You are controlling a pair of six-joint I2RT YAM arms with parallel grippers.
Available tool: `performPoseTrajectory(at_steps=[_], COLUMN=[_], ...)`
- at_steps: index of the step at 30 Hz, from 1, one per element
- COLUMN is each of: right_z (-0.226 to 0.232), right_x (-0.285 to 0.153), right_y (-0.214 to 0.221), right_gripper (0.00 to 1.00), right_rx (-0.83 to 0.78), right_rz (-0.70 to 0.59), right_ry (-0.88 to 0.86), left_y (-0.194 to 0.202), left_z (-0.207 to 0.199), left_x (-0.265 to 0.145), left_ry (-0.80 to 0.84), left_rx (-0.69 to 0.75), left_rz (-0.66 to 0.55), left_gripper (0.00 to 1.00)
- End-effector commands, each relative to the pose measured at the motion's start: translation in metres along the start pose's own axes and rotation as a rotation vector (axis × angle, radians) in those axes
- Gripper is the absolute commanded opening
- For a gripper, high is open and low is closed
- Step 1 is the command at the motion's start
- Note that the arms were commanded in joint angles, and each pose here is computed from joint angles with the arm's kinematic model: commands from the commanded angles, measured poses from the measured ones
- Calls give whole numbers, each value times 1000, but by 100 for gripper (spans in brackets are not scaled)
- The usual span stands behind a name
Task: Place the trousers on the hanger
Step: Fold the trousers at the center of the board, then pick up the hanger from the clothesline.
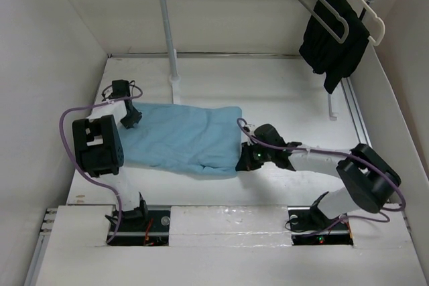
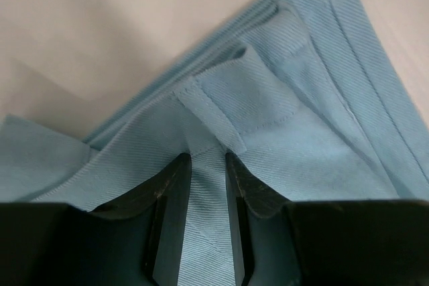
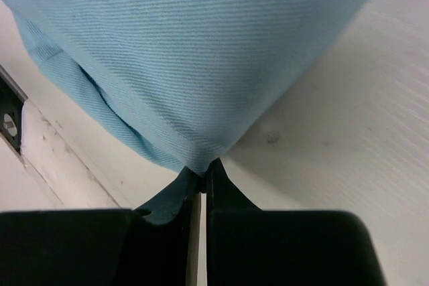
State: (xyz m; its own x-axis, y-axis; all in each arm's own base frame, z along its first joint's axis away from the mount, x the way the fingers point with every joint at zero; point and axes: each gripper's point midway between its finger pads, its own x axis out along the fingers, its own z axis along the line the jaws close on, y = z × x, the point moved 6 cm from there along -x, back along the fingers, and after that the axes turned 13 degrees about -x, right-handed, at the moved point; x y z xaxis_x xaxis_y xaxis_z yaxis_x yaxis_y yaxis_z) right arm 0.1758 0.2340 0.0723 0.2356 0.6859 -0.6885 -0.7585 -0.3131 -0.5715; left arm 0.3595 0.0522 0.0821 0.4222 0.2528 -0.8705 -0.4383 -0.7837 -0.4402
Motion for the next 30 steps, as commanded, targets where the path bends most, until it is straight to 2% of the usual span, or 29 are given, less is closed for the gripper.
performPoseTrajectory(at_steps=[1,5,9,12,13,16,18,20,21,22,23,24,25,27,28,29,30], right_z=[-24,-54,-68,-67,-65,-51,-32,-9,13,29,42,54,76,80,87,74,71], right_x=[-18,-44,-56,-63,-68,-90,-115,-142,-167,-180,-198,-213,-250,-288,-316,-336,-349], right_y=[6,19,26,15,13,-15,-53,-76,-112,-128,-145,-162,-194,-228,-257,-273,-286], right_gripper=[0,0,0,42,59,76,79,77,71,49,34,20,3,0,0,0,0], right_rx=[-14,3,-10,-56,-62,-115,-169,-215,-268,-316,-349,-381,-450,-486,-559,-553,-575], right_rz=[-4,10,52,79,96,47,-63,-121,-236,-295,-361,-419,-544,-651,-733,-773,-802], right_ry=[131,220,246,253,262,296,301,283,269,245,238,233,244,348,404,477,488], left_y=[-10,-23,-34,-43,-47,-42,-21,-6,2,19,26,34,53,80,91,117,127], left_z=[45,66,59,40,31,-5,-38,-56,-64,-78,-84,-91,-103,-112,-117,-125,-127], left_x=[-4,-10,-35,-66,-79,-125,-161,-186,-196,-211,-220,-231,-244,-257,-264,-269,-270], left_ry=[-205,-184,-87,59,111,262,385,456,493,558,597,646,724,791,811,833,825], left_rx=[-68,-161,-216,-222,-214,-111,-5,52,66,113,129,147,191,257,287,353,379], left_rz=[-36,-18,-34,-52,-65,-116,-131,-148,-143,-120,-111,-104,-72,-14,-6,44,40], left_gripper=[24,24,23,22,22,22,19,16,11,4,0,0,0,0,0,0,0])
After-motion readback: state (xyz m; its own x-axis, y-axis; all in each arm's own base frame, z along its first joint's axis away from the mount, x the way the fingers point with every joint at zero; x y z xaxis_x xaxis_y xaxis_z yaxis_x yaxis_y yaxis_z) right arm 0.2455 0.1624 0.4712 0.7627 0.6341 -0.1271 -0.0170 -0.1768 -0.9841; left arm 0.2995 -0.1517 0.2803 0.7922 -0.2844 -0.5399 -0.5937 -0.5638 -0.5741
